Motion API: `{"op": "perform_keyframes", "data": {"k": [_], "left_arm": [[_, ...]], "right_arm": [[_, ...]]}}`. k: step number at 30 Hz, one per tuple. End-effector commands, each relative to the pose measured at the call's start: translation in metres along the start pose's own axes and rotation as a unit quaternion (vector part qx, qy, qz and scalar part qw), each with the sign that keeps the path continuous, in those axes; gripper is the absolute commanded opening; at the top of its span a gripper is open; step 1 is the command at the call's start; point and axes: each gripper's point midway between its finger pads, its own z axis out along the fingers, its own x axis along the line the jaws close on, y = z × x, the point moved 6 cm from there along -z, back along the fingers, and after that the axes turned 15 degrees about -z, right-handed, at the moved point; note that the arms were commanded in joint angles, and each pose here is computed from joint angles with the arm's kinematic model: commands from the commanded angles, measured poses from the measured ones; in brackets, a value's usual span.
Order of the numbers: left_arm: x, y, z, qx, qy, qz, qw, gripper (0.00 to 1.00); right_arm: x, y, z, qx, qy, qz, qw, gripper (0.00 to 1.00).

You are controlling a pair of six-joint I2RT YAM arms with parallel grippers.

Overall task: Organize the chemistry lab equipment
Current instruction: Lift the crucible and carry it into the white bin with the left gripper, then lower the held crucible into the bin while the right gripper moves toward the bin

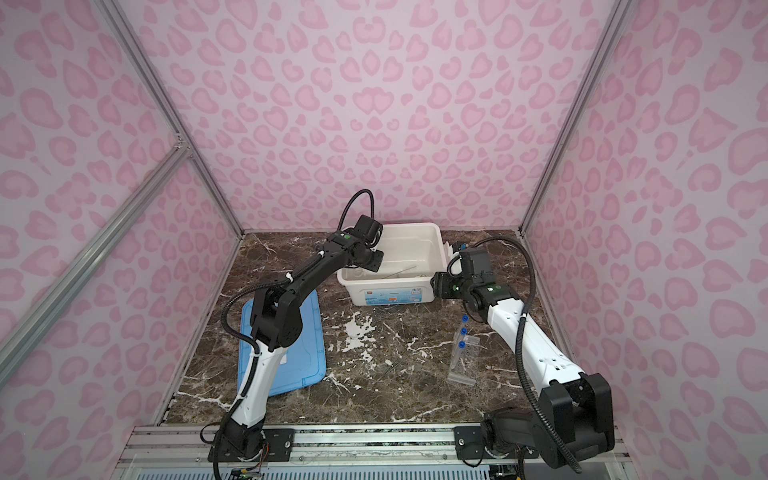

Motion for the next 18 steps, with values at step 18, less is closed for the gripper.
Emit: {"op": "perform_keyframes", "data": {"k": [18], "left_arm": [[0.005,-0.022,0.024,0.060,0.008,0.016,0.998,0.48]], "right_arm": [[0.002,-0.003,0.000,-0.004,0.007,-0.014,1.000,0.68]]}}
